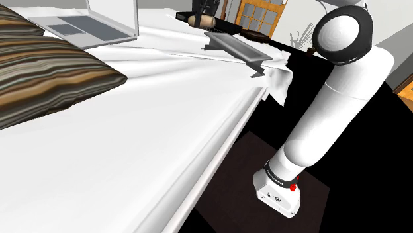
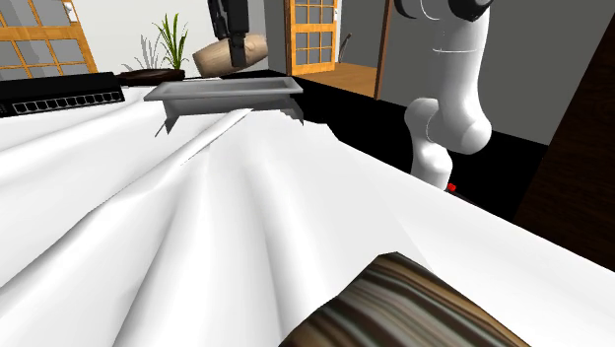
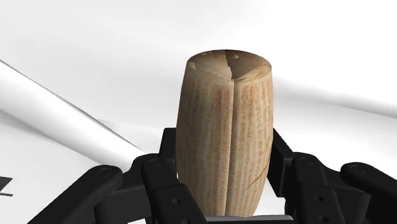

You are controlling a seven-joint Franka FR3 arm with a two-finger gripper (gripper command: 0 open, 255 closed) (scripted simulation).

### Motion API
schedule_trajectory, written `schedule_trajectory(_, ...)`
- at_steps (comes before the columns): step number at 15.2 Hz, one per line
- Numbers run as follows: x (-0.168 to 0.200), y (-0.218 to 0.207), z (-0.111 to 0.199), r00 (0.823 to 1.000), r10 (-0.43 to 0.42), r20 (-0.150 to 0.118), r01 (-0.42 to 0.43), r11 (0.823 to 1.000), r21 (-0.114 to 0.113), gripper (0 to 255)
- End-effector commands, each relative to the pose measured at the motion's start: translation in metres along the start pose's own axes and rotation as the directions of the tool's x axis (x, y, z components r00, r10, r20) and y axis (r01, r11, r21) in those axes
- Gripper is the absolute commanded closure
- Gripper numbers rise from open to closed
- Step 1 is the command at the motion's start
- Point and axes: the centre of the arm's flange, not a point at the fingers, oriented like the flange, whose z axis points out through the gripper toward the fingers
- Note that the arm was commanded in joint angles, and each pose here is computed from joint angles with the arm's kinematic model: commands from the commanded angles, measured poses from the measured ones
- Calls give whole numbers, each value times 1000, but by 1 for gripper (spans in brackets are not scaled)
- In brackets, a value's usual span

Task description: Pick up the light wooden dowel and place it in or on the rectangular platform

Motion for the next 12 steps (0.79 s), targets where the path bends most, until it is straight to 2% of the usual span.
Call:
schedule_trajectory(1, -5, 27, -5, 1000, -1, 0, 1, 1000, 0, 255)
schedule_trajectory(12, -30, 169, -18, 1000, -1, 0, 1, 1000, 0, 255)
